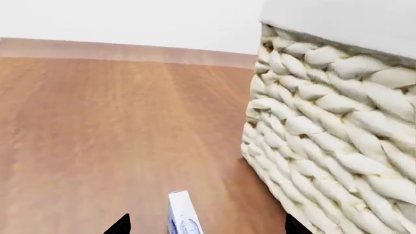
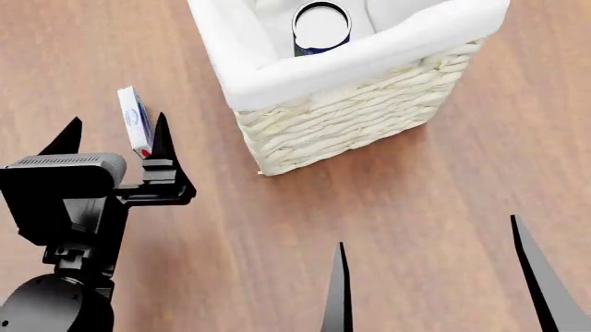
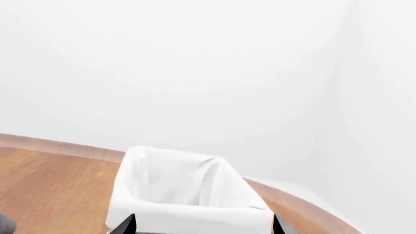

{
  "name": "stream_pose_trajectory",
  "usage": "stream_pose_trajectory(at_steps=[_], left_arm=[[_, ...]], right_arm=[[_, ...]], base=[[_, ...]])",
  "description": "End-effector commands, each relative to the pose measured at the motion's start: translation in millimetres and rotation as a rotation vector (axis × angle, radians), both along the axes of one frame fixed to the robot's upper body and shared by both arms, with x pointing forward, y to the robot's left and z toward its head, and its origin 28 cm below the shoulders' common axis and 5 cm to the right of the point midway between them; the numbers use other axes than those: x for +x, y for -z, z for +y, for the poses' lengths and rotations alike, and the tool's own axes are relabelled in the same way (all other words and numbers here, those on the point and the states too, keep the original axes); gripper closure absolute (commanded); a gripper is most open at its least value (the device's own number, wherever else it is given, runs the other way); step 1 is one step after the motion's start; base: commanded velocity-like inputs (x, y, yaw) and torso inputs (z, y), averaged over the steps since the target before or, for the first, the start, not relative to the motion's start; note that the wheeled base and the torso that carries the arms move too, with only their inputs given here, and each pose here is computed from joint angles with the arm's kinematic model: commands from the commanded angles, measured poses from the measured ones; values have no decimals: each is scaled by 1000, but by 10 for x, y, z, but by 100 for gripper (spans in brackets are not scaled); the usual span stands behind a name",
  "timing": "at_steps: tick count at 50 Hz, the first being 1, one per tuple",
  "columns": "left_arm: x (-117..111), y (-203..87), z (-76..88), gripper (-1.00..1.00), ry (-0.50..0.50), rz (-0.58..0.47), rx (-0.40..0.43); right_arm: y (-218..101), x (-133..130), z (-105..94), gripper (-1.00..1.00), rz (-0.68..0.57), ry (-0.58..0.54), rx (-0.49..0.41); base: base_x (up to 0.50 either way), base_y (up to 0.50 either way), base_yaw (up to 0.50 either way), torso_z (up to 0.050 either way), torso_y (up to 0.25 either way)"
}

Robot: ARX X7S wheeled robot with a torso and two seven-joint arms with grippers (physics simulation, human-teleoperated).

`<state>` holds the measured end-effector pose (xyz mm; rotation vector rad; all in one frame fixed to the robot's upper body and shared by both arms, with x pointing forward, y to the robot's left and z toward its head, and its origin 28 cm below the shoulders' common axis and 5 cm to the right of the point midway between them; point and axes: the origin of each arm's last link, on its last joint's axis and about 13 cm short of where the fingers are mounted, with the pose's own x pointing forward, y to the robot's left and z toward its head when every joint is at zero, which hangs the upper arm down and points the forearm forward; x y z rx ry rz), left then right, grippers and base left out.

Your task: Pick up the alphabet soup and the cream cheese box, and put them in the basket.

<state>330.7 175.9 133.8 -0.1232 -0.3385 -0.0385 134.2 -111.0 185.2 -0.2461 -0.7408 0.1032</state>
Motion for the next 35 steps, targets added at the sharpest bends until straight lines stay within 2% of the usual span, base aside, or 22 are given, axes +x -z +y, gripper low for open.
stream_pose_trajectory(at_steps=[1, 35], left_arm=[[112, 121, -9, -100, -23, 54, 1], [121, 292, -26, -100, -45, 94, 28]], right_arm=[[3, -10, -6, -100, 5, 1, 0], [30, -20, 2, -100, 26, -17, 13]], base=[[0, 0, 0, 0, 0], [0, 0, 0, 0, 0]])
